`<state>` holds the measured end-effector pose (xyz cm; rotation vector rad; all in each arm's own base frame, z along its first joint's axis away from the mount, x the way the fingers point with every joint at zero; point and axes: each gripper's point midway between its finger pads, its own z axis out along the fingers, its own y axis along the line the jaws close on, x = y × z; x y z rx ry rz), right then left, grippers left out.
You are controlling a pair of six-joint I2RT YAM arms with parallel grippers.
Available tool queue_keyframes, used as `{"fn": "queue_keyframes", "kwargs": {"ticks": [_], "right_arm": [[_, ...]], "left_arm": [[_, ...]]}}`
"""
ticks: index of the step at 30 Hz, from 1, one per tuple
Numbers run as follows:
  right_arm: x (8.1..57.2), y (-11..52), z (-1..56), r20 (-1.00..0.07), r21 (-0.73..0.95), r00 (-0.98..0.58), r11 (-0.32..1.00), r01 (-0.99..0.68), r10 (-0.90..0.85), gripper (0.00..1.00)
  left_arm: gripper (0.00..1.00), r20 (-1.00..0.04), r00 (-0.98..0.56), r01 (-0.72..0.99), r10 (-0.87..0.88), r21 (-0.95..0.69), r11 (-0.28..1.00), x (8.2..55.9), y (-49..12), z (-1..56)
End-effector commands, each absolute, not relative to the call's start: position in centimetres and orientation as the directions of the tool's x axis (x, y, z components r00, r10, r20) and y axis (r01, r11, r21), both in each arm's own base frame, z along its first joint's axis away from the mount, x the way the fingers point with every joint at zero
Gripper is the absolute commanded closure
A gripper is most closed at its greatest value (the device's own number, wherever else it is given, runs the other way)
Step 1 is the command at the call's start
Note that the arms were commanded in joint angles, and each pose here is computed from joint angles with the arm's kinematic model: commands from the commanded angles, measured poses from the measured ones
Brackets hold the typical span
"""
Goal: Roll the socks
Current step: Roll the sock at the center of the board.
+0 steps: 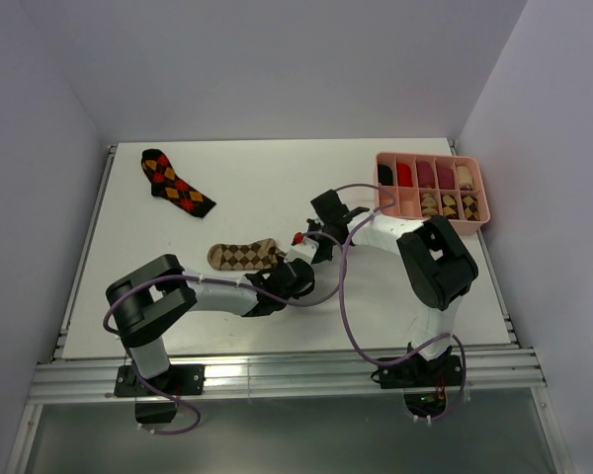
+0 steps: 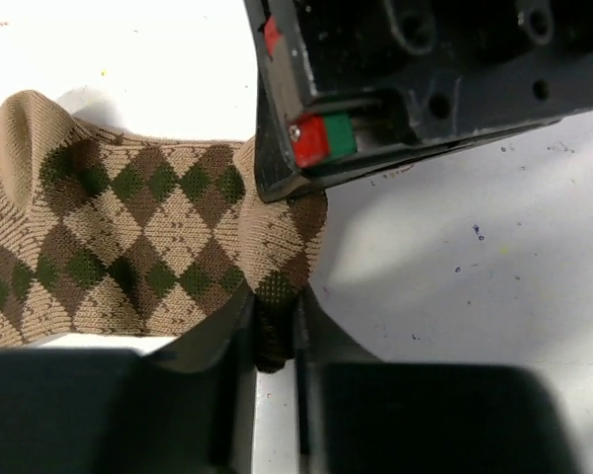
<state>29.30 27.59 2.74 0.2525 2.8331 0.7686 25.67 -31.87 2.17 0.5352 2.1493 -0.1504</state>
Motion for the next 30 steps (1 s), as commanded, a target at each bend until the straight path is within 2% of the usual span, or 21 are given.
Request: {"fn": "queue_keyframes", "kwargs": {"ticks": [1, 2, 5, 7, 9, 10, 11, 13, 14, 20, 23, 30], "right_arm": [[29.4, 28.6, 3.5, -0.137, 0.541, -0.969, 0.835, 0.101, 0.205, 1.00], [29.5, 28.8, 3.9, -0.141, 0.551, -0.969, 0.829, 0.096, 0.205, 1.00], [29.6, 29.0, 4.4, -0.148, 0.569, -0.966, 0.817, 0.092, 0.212, 1.00], [29.6, 29.3, 4.8, -0.146, 0.589, -0.967, 0.804, 0.086, 0.210, 1.00], [29.6, 29.7, 5.3, -0.146, 0.615, -0.966, 0.785, 0.079, 0.212, 0.95], [29.5, 29.9, 6.0, -0.161, 0.644, -0.963, 0.763, 0.062, 0.214, 0.91], [29.7, 30.0, 6.4, -0.166, 0.662, -0.959, 0.747, 0.064, 0.229, 0.81], [29.9, 30.1, 7.6, -0.209, 0.705, -0.946, 0.709, 0.030, 0.248, 0.71], [30.0, 30.1, 7.9, -0.215, 0.717, -0.941, 0.696, 0.031, 0.263, 0.62], [30.2, 29.9, 9.9, -0.293, 0.791, -0.900, 0.611, -0.037, 0.324, 0.41], [29.9, 30.4, 9.6, -0.300, 0.815, -0.899, 0.575, -0.069, 0.318, 0.37], [29.3, 31.4, 6.9, -0.246, 0.839, -0.928, 0.541, -0.059, 0.281, 0.37]], "left_arm": [[0.87, -0.770, -0.548, 0.423, 0.328, 0.083, 0.902, 25.0, -31.7, 1.1], [0.93, -0.770, -0.551, 0.420, 0.322, 0.078, 0.904, 24.9, -31.6, 1.1], [0.99, -0.782, -0.548, 0.423, 0.299, 0.049, 0.905, 24.8, -31.8, 2.1], [0.99, -0.786, -0.557, 0.417, 0.269, 0.016, 0.909, 24.9, -31.9, 2.7], [0.99, -0.772, -0.586, 0.421, 0.244, -0.033, 0.906, 24.8, -31.7, 2.5], [0.99, -0.772, -0.600, 0.412, 0.208, -0.076, 0.908, 24.7, -31.8, 3.0], [0.99, -0.756, -0.626, 0.417, 0.191, -0.118, 0.901, 24.6, -31.5, 2.6], [0.98, -0.739, -0.663, 0.392, 0.117, -0.210, 0.895, 24.5, -31.3, 3.2], [0.98, -0.714, -0.694, 0.386, 0.090, -0.263, 0.884, 24.4, -30.8, 2.7], [0.95, -0.644, -0.761, 0.297, -0.077, -0.451, 0.842, 24.3, -28.5, 2.8], [0.93, -0.613, -0.779, 0.283, -0.128, -0.527, 0.801, 23.9, -28.2, 2.8], [0.92, -0.570, -0.796, 0.255, -0.201, -0.619, 0.743, 23.5, -27.2, 2.8]]}}
